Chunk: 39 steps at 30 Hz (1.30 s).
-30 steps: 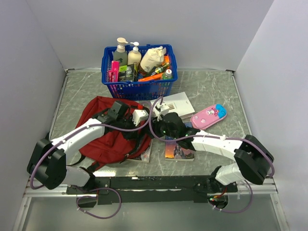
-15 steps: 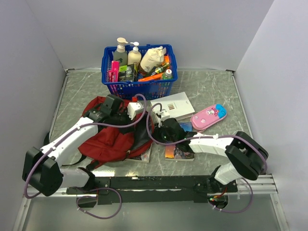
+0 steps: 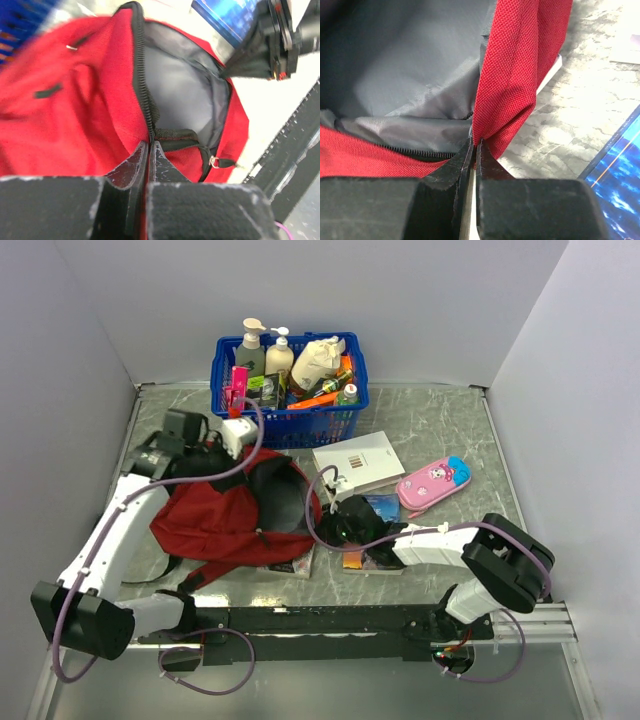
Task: Pack the student bag
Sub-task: Unzip the student bag at the center of the board.
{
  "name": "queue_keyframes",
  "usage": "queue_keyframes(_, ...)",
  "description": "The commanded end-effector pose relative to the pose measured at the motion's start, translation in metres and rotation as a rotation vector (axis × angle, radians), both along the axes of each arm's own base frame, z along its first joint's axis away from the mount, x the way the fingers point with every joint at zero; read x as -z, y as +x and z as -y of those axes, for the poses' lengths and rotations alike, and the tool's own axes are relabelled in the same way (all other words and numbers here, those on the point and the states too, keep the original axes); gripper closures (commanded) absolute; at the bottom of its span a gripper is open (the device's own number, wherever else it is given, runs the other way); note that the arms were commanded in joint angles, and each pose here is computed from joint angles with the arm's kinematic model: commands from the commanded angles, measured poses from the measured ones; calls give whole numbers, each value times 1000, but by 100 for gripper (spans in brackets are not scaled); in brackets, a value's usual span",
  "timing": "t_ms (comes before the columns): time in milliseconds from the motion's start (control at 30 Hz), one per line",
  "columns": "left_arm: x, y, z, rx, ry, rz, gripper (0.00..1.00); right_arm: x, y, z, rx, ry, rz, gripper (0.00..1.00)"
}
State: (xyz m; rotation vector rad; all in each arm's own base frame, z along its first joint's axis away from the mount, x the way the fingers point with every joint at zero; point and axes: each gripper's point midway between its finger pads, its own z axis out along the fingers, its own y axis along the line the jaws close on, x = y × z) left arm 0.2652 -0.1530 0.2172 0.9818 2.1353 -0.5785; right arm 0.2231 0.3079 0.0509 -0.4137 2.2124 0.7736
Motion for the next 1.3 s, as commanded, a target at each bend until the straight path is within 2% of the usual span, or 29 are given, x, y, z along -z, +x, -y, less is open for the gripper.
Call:
queue_keyframes(0,-58,8,-16,-4,-34,162,99,-2,-13,0,-41,-17,-1,95)
queue_keyframes(167,-71,23,-52,-109,-13,238,99,-2,-14,-1,-53,-27,-1,94)
queue_keyframes(233,-69,25,-62,-130,-2,248,99,-1,-18,-3,-66,-25,-10,82)
queue_keyframes(267,-67,25,-63,-129,-2,244,99,-4,-17,-3,-64,-20,-8,71)
queue_keyframes(300,-57,22,-63,-129,1,222,99,-7,-16,-3,-58,-17,-7,54)
queue_keyframes(400,-26,18,-69,-142,35,169,99,-23,-16,0,-23,19,-12,39)
queue_keyframes(500,3,19,-83,-178,101,151,99,-41,-15,0,-14,82,-12,36)
queue_keyframes(667,26,30,-140,-316,189,139,99,-42,-22,0,-34,102,-39,36)
queue_keyframes(800,33,31,-198,-420,233,134,99,-30,-27,8,-21,85,-59,36)
queue_keyframes(967,29,28,-245,-476,273,148,99,-25,-27,12,-11,79,-64,36)
queue_keyframes(1067,26,21,-240,-424,242,133,99,-28,-22,4,-24,89,-72,35)
queue_keyframes(1167,21,17,-197,-321,113,138,99,-30,-14,-10,-32,101,-81,35)
queue_keyframes(1233,27,14,-171,-265,95,136,99,-25,-11,-17,-34,99,-99,35)
queue_keyframes(1267,29,12,-144,-217,64,118,99,-29,-7,-21,-29,112,-100,35)
